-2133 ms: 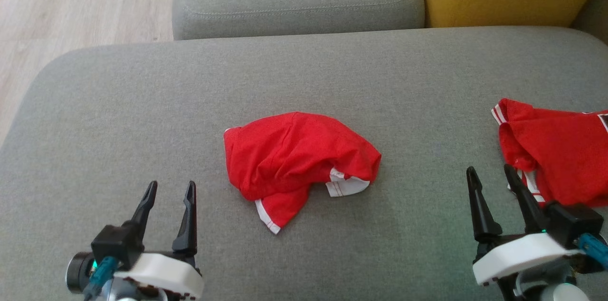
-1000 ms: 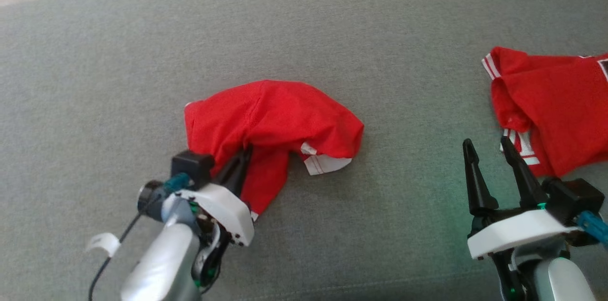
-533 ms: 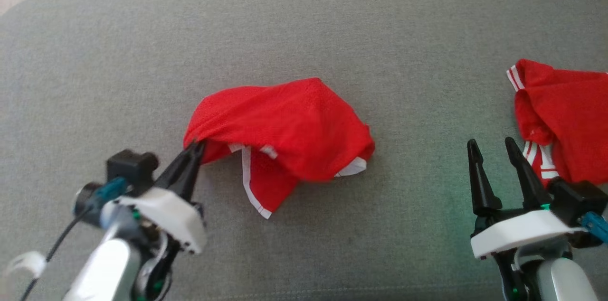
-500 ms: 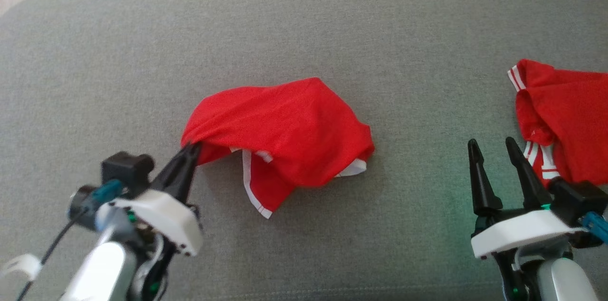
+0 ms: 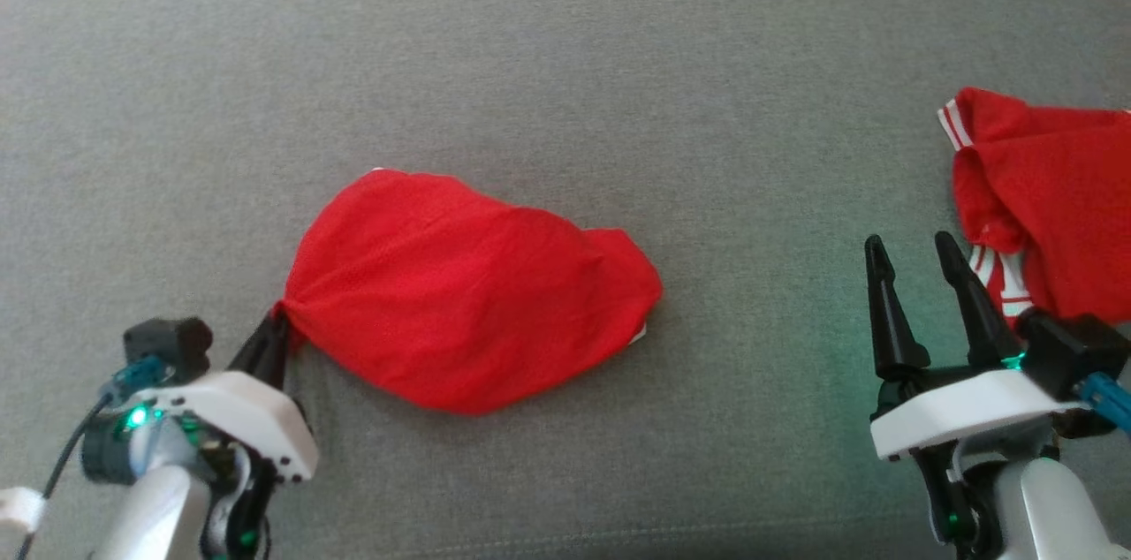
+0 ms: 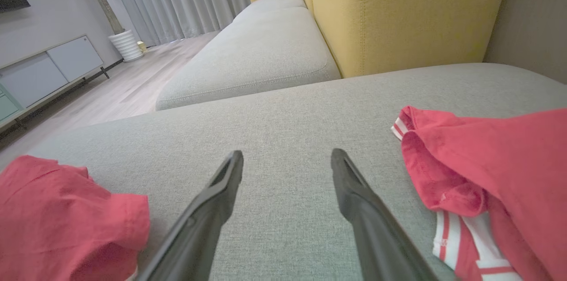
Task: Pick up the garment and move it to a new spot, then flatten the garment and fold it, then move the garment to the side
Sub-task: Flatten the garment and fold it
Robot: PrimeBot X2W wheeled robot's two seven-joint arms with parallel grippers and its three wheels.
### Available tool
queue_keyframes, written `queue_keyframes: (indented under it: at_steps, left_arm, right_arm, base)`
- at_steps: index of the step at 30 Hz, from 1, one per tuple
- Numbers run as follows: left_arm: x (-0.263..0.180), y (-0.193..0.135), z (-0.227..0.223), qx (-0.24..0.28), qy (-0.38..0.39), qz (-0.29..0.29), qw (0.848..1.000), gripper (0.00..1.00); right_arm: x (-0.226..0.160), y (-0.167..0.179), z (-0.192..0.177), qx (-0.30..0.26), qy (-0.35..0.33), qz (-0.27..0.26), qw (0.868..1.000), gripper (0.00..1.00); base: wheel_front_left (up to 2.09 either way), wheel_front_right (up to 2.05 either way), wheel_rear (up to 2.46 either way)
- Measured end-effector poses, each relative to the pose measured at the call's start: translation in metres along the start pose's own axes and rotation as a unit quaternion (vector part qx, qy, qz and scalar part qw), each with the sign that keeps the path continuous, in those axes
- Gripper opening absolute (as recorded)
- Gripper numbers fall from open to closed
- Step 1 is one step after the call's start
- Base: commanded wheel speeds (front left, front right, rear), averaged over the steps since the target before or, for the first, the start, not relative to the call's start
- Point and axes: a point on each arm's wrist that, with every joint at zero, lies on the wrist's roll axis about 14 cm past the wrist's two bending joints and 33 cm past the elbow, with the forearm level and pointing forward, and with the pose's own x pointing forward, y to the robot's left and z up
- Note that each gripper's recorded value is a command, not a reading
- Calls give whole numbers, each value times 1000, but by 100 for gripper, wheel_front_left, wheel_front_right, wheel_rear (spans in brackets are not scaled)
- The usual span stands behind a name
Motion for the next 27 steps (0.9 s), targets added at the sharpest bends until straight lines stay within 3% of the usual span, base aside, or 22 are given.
queue_keyframes:
  at_steps: [2, 3, 4, 19, 27]
  left_arm:
    - [7, -6, -4, -10, 2, -7, 1000, 0]
    - [9, -8, -4, -15, 1, -9, 1000, 65]
    - [11, -10, -4, -18, -1, -10, 1000, 100]
    - [-18, -15, 27, -38, -125, 16, 991, 100]
    - [-55, -30, 87, -6, -243, 15, 970, 100]
  right_arm:
    - [-1, -2, -1, 0, 1, -4, 1000, 100]
    - [-2, -3, 0, 0, 1, -5, 1000, 100]
    - [-2, -3, 0, 0, 0, -5, 1000, 100]
    - [-12, 2, 29, -14, -42, 0, 999, 100]
    - [-24, 10, 41, -36, -55, 10, 998, 100]
  base:
    - [0, 0, 0]
    - [0, 0, 0]
    - [0, 0, 0]
    - [0, 0, 0]
    - [0, 0, 0]
